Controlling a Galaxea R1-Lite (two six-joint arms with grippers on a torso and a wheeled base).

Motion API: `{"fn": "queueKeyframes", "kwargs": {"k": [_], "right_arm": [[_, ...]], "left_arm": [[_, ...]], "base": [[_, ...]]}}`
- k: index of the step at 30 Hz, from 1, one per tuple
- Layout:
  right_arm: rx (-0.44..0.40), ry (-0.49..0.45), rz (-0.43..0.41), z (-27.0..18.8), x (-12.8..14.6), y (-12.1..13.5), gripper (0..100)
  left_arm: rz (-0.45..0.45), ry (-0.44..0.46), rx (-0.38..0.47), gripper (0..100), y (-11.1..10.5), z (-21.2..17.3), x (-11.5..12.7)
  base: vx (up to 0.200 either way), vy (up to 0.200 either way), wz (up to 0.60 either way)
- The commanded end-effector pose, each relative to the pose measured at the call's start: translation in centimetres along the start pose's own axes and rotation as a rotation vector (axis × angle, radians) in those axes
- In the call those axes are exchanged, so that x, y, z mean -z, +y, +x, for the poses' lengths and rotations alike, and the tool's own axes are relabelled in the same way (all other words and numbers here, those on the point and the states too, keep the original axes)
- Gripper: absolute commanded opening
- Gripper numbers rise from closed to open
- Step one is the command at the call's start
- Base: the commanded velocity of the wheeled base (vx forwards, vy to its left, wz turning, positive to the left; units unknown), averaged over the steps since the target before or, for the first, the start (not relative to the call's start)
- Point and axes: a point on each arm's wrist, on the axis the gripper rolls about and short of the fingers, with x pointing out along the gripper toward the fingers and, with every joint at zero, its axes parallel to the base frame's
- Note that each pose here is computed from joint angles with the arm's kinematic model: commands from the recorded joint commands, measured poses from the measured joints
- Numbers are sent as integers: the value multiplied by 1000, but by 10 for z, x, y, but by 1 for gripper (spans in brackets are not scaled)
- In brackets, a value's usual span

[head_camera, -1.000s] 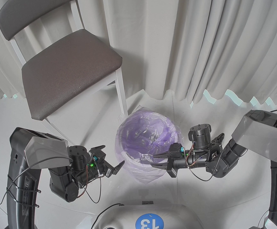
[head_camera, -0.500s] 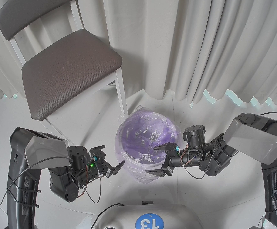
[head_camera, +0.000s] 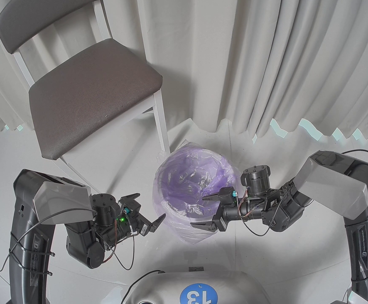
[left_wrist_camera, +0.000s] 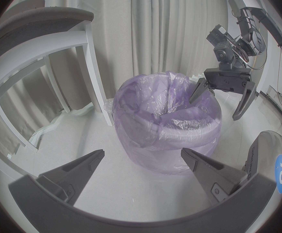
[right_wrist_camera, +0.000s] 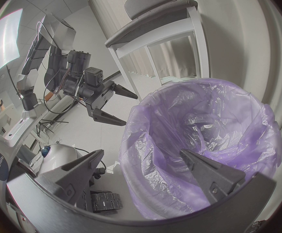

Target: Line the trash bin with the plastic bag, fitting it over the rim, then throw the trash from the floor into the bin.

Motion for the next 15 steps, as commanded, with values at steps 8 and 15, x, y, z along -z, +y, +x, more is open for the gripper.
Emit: {"fn": "queueKeyframes", "kwargs": {"k": [8,15], "right_arm": [[-2,3,-13,-2,1,2,0],[-13,-5,-69,-11,-1,16,0]], "left_arm": [[0,-2,0,100,0,1,0],[1,-3,-1,100,0,0,-1]], "base": [[0,0,0],[0,0,0]]}}
